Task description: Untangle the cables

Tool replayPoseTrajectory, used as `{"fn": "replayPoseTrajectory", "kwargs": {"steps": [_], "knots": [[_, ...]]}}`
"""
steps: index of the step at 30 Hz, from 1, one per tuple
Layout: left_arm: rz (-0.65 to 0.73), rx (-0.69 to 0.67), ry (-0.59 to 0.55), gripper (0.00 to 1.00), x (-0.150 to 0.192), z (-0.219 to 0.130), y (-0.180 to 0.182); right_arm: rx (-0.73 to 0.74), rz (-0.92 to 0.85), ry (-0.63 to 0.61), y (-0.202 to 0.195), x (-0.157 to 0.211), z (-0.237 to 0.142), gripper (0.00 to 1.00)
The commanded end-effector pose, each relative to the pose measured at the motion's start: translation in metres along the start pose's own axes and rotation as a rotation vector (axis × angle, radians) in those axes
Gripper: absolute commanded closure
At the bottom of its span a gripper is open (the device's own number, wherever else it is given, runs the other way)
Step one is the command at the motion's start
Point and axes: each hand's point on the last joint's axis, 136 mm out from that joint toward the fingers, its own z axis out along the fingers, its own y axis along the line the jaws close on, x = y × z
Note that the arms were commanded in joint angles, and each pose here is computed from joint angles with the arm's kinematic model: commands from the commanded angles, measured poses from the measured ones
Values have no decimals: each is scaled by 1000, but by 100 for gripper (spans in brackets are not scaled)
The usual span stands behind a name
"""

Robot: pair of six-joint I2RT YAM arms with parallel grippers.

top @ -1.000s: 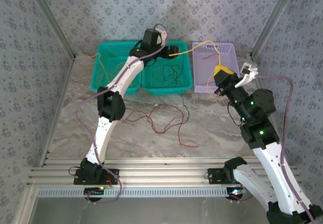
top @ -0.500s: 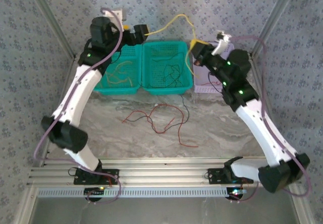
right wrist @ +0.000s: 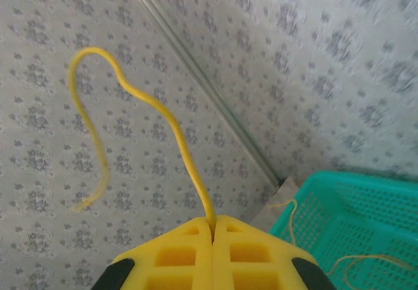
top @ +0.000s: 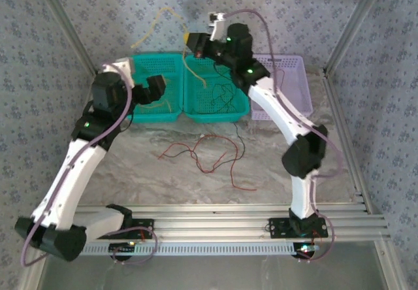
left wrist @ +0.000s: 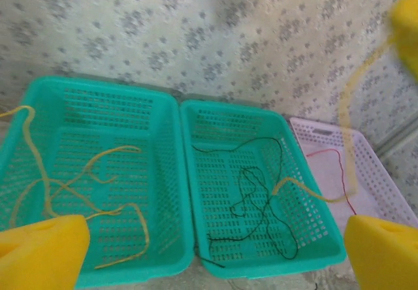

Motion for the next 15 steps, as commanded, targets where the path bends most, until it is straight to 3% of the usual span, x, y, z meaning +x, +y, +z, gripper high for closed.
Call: {"fn": "replayPoseTrajectory", "kwargs": {"steps": [1,7,15], "knots": [[6,-125,-28,0,3,-40,30,-59,74,91,6,28,31,100],[34,-266,-62,0,33,-82,72,-130,106,123,0,69,85,100],[19,-305,-36,0,64,-80,89,-66,122,192,-60,152,121,100]]}}
